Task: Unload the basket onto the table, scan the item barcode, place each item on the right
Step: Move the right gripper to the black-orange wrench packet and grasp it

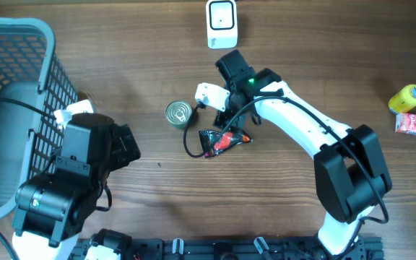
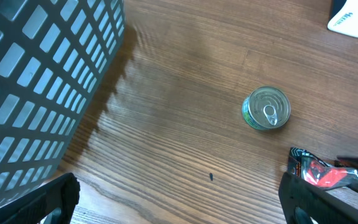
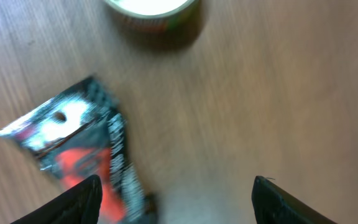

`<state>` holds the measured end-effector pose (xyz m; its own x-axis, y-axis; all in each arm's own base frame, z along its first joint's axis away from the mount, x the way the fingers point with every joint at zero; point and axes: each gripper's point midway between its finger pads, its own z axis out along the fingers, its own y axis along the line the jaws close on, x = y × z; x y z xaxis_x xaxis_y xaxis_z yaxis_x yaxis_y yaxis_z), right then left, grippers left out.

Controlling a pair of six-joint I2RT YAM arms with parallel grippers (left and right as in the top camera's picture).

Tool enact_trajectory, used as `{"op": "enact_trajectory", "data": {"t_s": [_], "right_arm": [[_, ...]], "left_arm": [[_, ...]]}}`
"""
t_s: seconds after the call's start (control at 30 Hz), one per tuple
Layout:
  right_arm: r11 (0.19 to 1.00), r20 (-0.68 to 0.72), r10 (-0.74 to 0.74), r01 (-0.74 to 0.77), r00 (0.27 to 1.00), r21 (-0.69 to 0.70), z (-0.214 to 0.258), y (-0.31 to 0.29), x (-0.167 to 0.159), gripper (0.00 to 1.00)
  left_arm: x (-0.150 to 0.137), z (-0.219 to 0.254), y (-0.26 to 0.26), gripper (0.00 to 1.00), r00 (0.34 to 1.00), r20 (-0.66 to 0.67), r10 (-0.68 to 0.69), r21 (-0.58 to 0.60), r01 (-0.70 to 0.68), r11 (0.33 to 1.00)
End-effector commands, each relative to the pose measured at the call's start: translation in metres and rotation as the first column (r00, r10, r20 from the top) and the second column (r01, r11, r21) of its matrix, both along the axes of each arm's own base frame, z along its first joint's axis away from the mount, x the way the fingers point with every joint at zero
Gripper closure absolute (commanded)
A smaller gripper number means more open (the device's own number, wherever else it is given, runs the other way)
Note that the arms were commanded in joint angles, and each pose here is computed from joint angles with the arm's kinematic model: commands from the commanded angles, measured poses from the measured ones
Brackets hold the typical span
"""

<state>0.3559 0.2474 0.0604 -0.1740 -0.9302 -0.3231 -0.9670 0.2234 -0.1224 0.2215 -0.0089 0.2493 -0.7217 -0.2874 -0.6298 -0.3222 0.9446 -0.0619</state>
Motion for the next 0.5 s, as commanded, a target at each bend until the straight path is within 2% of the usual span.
{"op": "enact_trajectory", "data": {"t_s": [0.0,0.1,0.2,0.23,0.33,0.47], "right_arm": [[0.963,0.173,0.269,-0.269,0.947,-0.028,0.010,0.016,0.021,0.19],[0.910,0.250,0.414,-0.391,0.875,-0.139,0.012,0.014,0.031,0.18],[0.903,0.204,0.428,-0.409,0.880,-0.128,0.008,0.015,0.018,0.16],[0.902,0.192,0.430,-0.415,0.882,-0.114,0.007,0.016,0.014,0.01],[0.891,0.088,0.454,-0.451,0.887,-0.049,0.002,0.016,-0.014,0.00],[0.897,-0.014,0.441,-0.441,0.898,-0.039,-0.002,0.008,-0.036,0.00]], "left_arm": [[0.001,0.004,0.002,0.00,1.000,0.015,0.008,0.005,-0.008,1.000],[0.000,0.003,0.002,0.00,1.000,0.011,0.008,0.006,-0.008,1.000],[0.000,0.004,0.004,0.00,1.000,0.014,0.015,0.017,-0.015,1.000],[0.000,0.004,0.005,0.00,1.000,0.017,0.019,0.021,-0.019,1.000],[0.001,0.005,0.008,0.00,0.999,0.022,0.030,0.037,-0.031,0.999],[0.001,0.006,0.010,0.00,0.999,0.024,0.036,0.045,-0.037,0.998]]}}
